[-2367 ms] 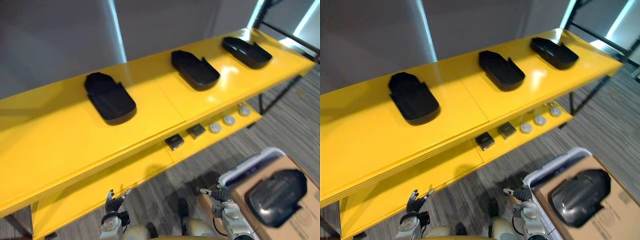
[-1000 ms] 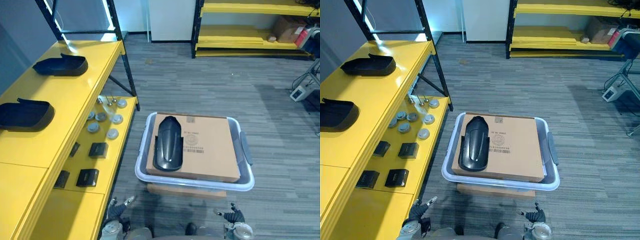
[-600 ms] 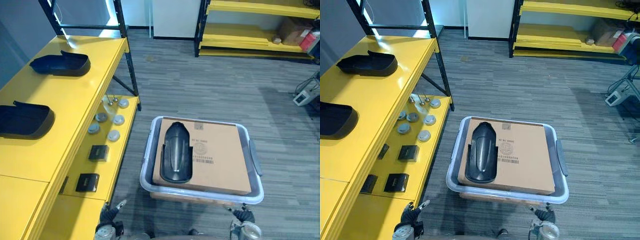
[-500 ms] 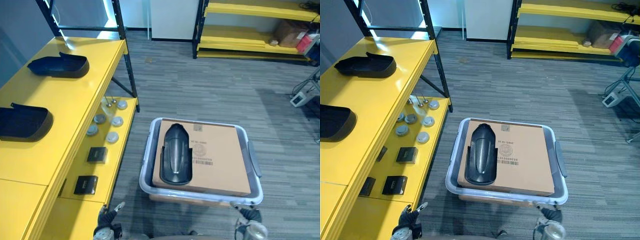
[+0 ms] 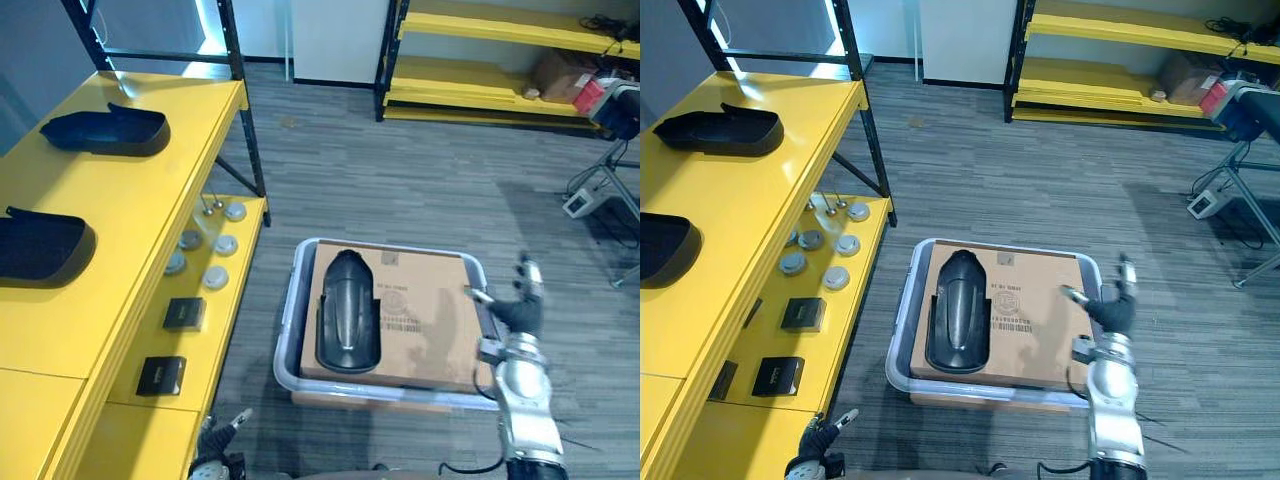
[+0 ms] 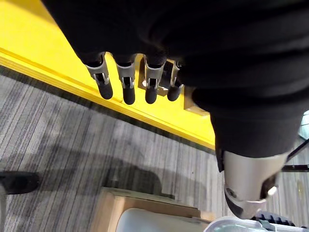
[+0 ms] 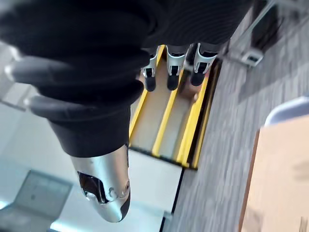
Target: Walk over and take plastic housings, then place them on the shelf
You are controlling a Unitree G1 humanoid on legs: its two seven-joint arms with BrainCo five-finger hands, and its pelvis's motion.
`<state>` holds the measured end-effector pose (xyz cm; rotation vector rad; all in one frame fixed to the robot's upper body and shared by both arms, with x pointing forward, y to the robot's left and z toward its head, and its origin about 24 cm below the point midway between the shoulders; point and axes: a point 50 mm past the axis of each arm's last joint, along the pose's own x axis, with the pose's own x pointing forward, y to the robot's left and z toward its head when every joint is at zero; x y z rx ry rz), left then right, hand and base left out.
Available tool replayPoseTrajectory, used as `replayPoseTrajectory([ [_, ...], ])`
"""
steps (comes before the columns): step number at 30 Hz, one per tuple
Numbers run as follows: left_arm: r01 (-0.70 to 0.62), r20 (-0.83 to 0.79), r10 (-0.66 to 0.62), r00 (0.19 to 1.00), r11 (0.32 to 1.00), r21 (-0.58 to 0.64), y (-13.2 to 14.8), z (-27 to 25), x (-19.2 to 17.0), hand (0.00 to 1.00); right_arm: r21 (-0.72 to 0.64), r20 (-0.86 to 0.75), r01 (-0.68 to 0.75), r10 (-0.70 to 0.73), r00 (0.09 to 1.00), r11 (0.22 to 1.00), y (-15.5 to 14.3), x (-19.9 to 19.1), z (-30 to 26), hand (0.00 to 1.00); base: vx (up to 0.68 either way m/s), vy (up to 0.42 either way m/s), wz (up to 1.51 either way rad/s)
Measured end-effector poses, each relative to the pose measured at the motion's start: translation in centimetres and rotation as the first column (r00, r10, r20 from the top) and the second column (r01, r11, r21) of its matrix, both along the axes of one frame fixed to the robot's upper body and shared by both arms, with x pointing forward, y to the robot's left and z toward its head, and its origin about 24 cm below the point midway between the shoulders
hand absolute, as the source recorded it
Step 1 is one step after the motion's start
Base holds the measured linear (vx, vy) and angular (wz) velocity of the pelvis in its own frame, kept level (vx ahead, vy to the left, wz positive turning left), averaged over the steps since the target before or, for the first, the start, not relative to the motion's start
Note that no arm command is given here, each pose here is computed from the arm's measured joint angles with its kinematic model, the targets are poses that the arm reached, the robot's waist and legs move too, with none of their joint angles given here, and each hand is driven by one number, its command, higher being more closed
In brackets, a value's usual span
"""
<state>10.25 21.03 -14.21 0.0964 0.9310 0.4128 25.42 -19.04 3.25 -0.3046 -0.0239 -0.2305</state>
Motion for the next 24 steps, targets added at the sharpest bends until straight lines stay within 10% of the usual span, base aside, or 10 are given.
replayPoseTrajectory([
  [9,0.011,0.068,-0.012,0.998,1.0,0.007,-0.3,0.7,1.2,0.0,-0.036,-0.226,-0.076,0.066,0.972,0.996,2.8,4.2,-3.2,0.0,-0.13,-0.018,0.23],
  [24,-0.023,0.198,0.012,0.98,0.998,0.054,-0.4,2.5,4.6,0.0,-0.119,-0.207,0.288,-0.308,0.929,0.95,0.0,9.3,0.5,0.0,-0.13,0.021,0.09],
])
